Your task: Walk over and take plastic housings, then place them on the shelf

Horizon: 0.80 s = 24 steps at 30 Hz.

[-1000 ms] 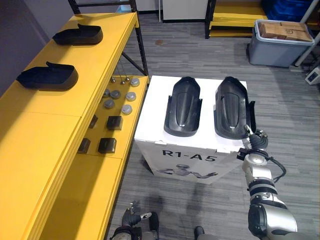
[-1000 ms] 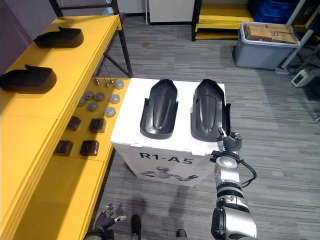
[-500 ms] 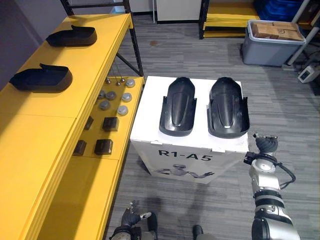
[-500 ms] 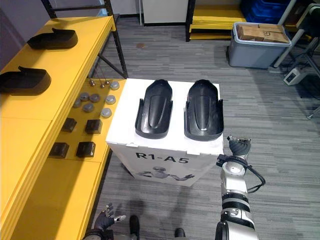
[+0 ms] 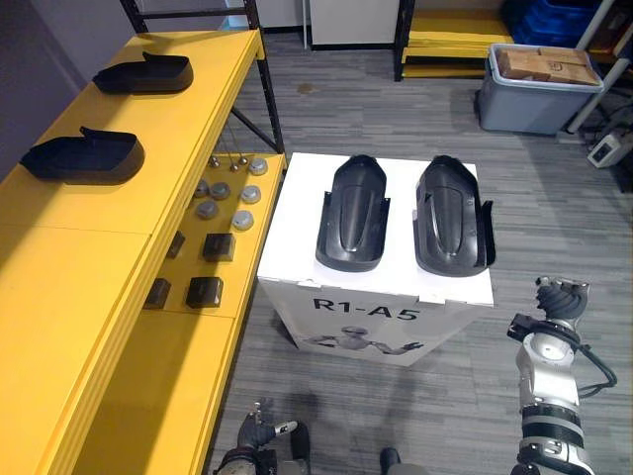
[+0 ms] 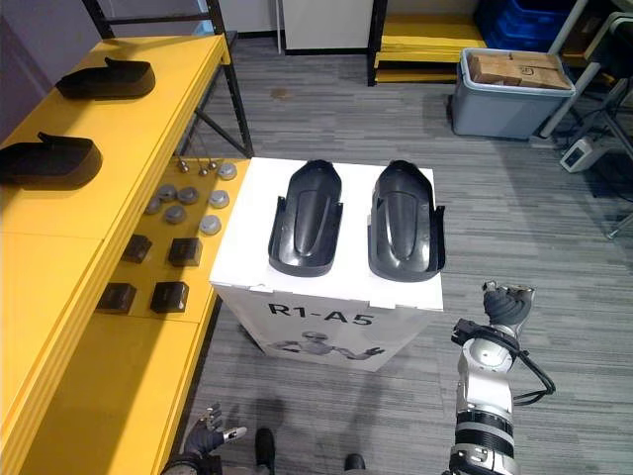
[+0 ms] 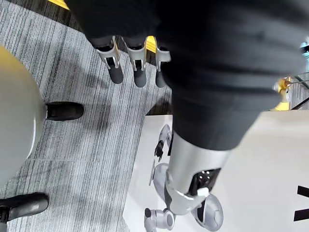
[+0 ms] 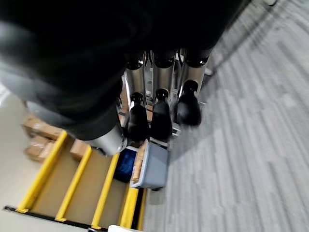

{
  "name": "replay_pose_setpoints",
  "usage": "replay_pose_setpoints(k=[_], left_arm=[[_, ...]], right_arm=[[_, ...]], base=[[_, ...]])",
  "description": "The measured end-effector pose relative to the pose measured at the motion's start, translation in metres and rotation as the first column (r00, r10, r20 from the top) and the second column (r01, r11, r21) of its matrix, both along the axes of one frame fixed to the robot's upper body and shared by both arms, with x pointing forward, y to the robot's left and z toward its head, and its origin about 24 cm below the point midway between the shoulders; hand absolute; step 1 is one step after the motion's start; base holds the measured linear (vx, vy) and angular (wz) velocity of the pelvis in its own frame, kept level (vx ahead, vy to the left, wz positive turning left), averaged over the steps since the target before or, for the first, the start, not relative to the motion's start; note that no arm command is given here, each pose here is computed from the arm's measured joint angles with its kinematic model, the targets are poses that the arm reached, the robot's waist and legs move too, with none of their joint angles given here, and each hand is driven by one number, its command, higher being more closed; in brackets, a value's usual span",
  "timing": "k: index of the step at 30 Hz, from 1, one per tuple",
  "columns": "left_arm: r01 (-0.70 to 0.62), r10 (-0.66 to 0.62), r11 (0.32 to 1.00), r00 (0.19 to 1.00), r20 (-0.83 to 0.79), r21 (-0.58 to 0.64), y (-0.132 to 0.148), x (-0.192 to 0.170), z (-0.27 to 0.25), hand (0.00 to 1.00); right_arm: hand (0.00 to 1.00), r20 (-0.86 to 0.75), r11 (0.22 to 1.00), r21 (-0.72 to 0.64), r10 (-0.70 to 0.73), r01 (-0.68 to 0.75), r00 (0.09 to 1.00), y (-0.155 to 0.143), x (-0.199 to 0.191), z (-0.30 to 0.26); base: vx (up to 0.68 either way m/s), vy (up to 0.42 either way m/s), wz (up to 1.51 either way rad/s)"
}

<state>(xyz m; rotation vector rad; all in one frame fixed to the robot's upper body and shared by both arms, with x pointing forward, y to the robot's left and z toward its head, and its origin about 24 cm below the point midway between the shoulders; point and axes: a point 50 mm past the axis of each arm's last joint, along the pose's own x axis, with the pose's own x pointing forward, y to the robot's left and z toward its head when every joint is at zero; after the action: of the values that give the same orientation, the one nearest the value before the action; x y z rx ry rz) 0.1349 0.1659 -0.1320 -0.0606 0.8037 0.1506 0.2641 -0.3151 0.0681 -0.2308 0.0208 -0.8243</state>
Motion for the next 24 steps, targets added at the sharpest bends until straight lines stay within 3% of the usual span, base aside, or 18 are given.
replay_pose_setpoints(k=[16, 24], left_arm=[[0.026, -0.026, 1.0, 1.0, -0.013, 0.014, 0.0, -0.006, -0.001, 0.0], [0.036, -0.036, 0.999, 0.999, -0.013, 0.007, 0.0, -0.006, -0.002, 0.0]], right_arm=[[0.0, 0.014, 0.972, -0.232, 0.035, -0.031, 0.999, 0.006, 0.001, 0.03], [0.0, -0.026, 0.95, -0.292, 0.106, -0.109, 0.994, 0.01, 0.031, 0.045]], base=[[0.0, 0.0, 0.0], [0.0, 0.0, 0.0]])
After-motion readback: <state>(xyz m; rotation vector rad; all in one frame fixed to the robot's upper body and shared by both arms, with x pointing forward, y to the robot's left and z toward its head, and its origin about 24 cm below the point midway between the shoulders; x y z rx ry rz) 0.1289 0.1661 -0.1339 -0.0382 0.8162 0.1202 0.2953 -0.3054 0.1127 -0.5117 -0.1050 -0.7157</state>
